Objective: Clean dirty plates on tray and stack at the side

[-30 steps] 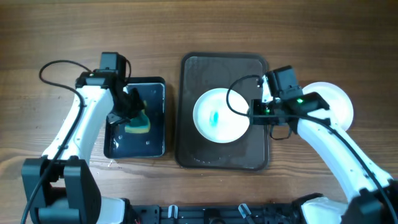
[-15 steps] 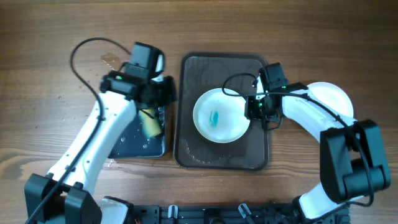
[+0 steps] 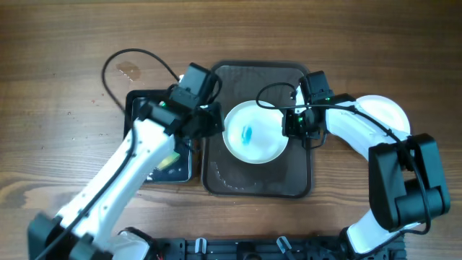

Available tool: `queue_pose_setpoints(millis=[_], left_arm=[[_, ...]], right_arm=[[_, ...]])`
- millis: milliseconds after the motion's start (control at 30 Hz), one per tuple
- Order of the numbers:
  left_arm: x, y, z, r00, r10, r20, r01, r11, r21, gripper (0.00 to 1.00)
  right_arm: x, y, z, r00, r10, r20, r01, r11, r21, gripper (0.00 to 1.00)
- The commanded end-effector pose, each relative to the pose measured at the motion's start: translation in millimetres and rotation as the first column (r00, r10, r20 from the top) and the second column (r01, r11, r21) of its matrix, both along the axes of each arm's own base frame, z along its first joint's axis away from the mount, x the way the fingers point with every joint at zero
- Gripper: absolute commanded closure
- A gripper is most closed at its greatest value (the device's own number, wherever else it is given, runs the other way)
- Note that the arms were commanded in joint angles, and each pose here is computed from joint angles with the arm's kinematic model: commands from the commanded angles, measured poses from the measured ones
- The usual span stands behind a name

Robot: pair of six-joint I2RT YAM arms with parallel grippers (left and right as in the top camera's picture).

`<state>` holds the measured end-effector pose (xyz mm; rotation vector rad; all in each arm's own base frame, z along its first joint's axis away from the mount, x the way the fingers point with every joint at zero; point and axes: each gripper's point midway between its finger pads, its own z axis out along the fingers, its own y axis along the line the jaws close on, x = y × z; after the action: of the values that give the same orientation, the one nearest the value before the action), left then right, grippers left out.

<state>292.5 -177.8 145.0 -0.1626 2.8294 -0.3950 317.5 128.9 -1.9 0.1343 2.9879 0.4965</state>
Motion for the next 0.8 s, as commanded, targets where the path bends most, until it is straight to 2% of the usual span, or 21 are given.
queue_pose_setpoints(millis=[0,33,133,167,267,333,467,567,667,767], left_arm=[[-12.9,13.3,35.6,0.998,0.01,0.068,-0.009,1.0,-0.017,0.53],[-18.9,25.6,34.2,0.998,0.035,0.051,-0.036,0.999,0.025,0.29],[-30.1,63.7,18.4,0.976,0.218,0.008,-0.216,0.959,0.183,0.24],[-33.9,72.9,11.3,0.963,0.271,0.0,-0.264,0.939,0.222,0.27],[-50.9,101.3,-21.8,0.891,0.453,-0.006,-0.427,0.843,0.328,0.46],[-54.1,115.7,-37.2,0.856,0.516,0.025,-0.489,0.794,0.362,0.59],[-53.4,132.9,-57.6,0.825,0.566,0.005,-0.53,0.77,0.356,0.63],[-49.1,134.0,-75.2,0.855,0.51,-0.091,-0.47,0.838,0.277,0.6],[-49.5,157.6,-89.0,0.817,0.558,-0.145,-0.521,0.822,0.229,0.58],[-41.5,163.3,-95.7,0.837,0.504,-0.215,-0.506,0.861,0.05,0.49]], right_arm=[[-15.7,-9.3,-26.1,0.997,-0.006,-0.078,0.002,0.998,-0.058,0.8],[-15.7,-9.3,-26.1,0.997,-0.006,-0.078,0.002,0.998,-0.058,0.77],[-15.7,-9.3,-26.1,0.997,-0.007,-0.078,0.002,0.998,-0.058,0.71],[-15.7,-9.3,-26.1,0.997,-0.006,-0.078,0.002,0.998,-0.058,0.7],[-16.5,-9.5,-26.2,0.997,-0.007,-0.081,0.002,0.998,-0.059,0.69],[-17.4,-9.7,-26.3,0.996,-0.007,-0.085,0.002,0.998,-0.06,0.69],[-18.3,-9.9,-26.4,0.996,-0.007,-0.089,0.001,0.998,-0.061,0.68],[-18.3,-9.9,-26.4,0.996,-0.007,-0.089,0.001,0.998,-0.06,0.68],[-18.4,-9.9,-26.4,0.996,-0.007,-0.089,0.001,0.998,-0.061,0.68],[-18.3,-9.8,-26.4,0.996,-0.007,-0.088,0.001,0.998,-0.06,0.68]])
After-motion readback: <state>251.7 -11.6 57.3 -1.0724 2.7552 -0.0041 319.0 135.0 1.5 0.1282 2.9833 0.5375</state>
